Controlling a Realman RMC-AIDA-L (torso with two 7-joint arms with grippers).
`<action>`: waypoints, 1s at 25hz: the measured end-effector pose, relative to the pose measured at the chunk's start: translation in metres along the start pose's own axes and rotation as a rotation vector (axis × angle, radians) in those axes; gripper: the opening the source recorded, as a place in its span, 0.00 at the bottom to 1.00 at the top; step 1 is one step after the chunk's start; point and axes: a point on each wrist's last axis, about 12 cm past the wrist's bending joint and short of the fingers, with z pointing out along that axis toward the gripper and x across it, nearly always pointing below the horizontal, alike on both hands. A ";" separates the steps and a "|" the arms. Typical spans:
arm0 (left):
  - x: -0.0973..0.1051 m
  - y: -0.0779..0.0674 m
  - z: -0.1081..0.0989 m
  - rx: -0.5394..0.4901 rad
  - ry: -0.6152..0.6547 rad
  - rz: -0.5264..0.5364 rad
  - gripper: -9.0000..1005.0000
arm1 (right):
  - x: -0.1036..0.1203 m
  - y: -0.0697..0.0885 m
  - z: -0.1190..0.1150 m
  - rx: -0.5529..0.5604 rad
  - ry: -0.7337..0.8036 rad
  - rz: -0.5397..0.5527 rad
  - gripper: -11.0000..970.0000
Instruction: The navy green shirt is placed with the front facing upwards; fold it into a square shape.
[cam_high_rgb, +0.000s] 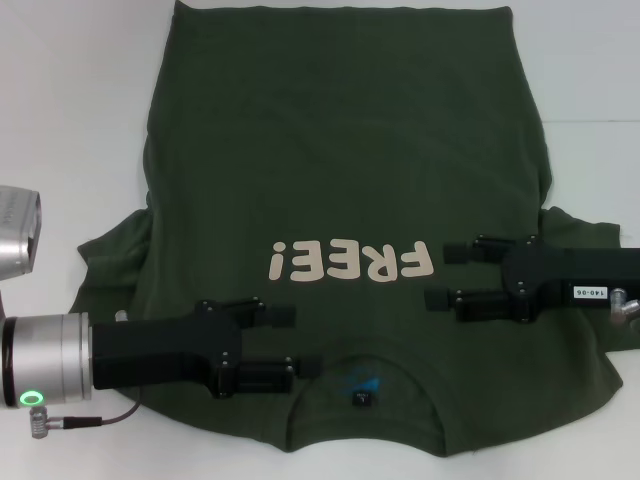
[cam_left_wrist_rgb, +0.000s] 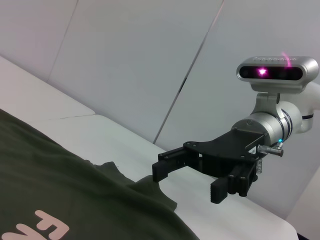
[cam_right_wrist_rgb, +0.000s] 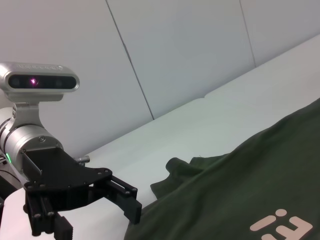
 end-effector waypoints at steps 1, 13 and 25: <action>0.000 0.000 0.000 0.000 0.000 0.000 0.86 | 0.000 0.000 0.000 0.000 -0.001 0.000 0.94; -0.005 0.002 0.001 0.002 0.000 -0.018 0.86 | -0.003 -0.001 0.001 0.005 -0.010 -0.004 0.95; -0.006 0.022 -0.014 -0.193 -0.099 -0.104 0.86 | -0.006 -0.001 0.005 0.011 -0.036 -0.005 0.95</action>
